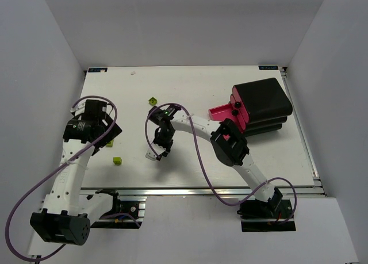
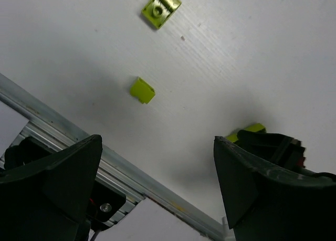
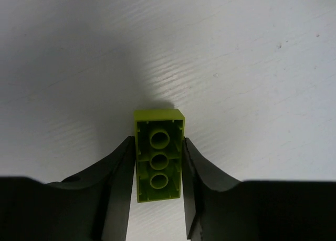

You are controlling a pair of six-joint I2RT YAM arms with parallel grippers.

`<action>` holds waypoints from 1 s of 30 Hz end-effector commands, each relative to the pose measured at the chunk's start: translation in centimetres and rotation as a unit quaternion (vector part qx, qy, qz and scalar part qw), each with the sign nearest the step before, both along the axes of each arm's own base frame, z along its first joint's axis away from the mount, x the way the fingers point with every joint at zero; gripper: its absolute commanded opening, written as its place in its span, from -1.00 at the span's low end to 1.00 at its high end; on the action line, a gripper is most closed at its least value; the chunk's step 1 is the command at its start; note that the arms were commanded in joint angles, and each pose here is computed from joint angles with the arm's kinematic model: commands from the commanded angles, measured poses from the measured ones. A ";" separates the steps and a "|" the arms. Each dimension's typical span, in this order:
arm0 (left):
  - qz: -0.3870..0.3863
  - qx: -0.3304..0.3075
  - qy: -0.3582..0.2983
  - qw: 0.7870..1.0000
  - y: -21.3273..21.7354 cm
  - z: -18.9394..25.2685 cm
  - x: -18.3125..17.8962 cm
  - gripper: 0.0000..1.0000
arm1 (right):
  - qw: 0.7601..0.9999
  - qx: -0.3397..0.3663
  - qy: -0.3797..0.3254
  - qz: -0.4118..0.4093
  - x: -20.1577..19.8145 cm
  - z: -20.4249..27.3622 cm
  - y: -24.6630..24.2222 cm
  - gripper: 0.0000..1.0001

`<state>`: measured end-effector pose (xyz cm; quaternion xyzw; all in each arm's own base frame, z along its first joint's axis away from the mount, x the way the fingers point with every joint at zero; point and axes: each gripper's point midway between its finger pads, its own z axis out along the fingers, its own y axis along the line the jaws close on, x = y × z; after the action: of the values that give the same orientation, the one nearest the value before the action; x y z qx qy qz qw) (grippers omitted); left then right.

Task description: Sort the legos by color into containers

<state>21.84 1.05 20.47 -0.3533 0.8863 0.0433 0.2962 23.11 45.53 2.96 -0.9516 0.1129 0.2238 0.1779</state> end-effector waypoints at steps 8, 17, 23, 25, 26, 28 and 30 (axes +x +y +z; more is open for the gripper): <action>0.034 -0.088 0.039 0.995 -2.2 -6.7 0.5 0.96 | 0.976 0.012 0.087 -0.198 2.5 8.5 -3.0 -0.69; 0.065 -0.117 0.077 0.988 -1.7 -11.1 2.2 0.96 | 0.872 0.042 0.091 -0.479 8.8 16.1 -11.6 -0.83; 0.067 -0.122 0.081 0.987 -1.3 -11.9 2.7 0.96 | 0.833 0.021 0.030 -0.552 12.5 14.6 -18.8 -0.79; 0.068 -0.120 0.078 0.987 -1.0 -11.9 2.8 0.96 | 0.834 0.011 -0.003 -0.552 13.5 13.8 -20.6 -0.74; 0.070 -0.121 0.081 0.987 -0.9 -12.0 2.7 0.96 | 0.836 0.003 -0.017 -0.549 14.3 13.1 -22.0 -0.73; 0.065 -0.122 0.085 0.987 -0.9 -12.2 2.5 0.96 | 0.836 0.002 -0.036 -0.547 15.4 12.7 -22.8 -0.70; 0.066 -0.122 0.088 0.986 -0.8 -12.5 2.2 0.96 | 0.837 -0.009 -0.051 -0.544 17.0 12.0 -23.9 -0.68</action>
<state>24.16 0.19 8.14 -0.4427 0.8816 -0.0064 0.1633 37.35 22.85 14.40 -0.7312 0.6265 0.0890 0.2549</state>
